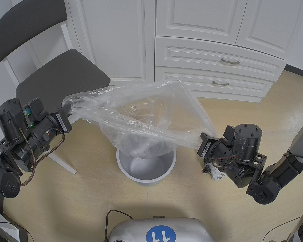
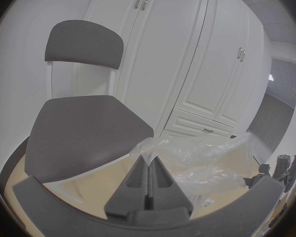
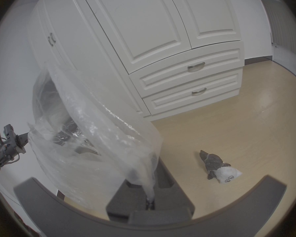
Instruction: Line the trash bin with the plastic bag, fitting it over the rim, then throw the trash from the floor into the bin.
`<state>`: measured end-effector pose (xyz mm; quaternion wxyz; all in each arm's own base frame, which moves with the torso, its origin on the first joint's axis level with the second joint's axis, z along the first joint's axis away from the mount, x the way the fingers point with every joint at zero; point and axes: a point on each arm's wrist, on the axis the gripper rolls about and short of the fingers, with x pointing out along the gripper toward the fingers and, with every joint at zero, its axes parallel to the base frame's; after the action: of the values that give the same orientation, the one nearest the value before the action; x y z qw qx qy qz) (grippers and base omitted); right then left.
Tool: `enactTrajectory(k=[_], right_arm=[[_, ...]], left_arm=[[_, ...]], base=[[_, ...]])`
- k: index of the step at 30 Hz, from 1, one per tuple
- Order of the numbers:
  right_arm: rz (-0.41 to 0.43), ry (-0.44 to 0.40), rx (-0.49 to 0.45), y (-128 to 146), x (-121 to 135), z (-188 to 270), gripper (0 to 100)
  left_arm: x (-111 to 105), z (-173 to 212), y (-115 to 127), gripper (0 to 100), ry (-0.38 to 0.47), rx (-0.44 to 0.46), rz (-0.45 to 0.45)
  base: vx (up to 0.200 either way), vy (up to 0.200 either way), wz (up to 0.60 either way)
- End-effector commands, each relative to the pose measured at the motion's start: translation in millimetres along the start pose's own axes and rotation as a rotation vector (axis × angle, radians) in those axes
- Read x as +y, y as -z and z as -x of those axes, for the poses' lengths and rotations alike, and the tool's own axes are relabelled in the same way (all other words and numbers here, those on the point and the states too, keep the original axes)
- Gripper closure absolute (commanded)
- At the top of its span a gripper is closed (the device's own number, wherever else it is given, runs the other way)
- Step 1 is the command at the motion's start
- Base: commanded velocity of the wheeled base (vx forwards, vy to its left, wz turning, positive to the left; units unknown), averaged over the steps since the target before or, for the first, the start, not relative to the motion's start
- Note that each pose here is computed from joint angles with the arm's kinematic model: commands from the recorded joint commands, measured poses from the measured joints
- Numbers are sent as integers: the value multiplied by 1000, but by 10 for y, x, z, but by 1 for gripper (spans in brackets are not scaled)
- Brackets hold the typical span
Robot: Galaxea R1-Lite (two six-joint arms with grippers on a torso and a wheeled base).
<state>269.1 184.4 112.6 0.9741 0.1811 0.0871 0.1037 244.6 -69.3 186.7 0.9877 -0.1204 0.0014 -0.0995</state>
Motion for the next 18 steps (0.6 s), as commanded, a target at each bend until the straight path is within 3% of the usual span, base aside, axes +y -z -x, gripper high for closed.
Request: enactTrajectory(k=[1,18], right_arm=[[-3,-16,-3,-15,53,22,100],[-7,-46,-20,-101,102,164,100]], left_arm=[[-5,31,-15,100,3,-6,1],[-181,65,63,100,74,26,1]], base=[[0,0,0],[0,0,0]])
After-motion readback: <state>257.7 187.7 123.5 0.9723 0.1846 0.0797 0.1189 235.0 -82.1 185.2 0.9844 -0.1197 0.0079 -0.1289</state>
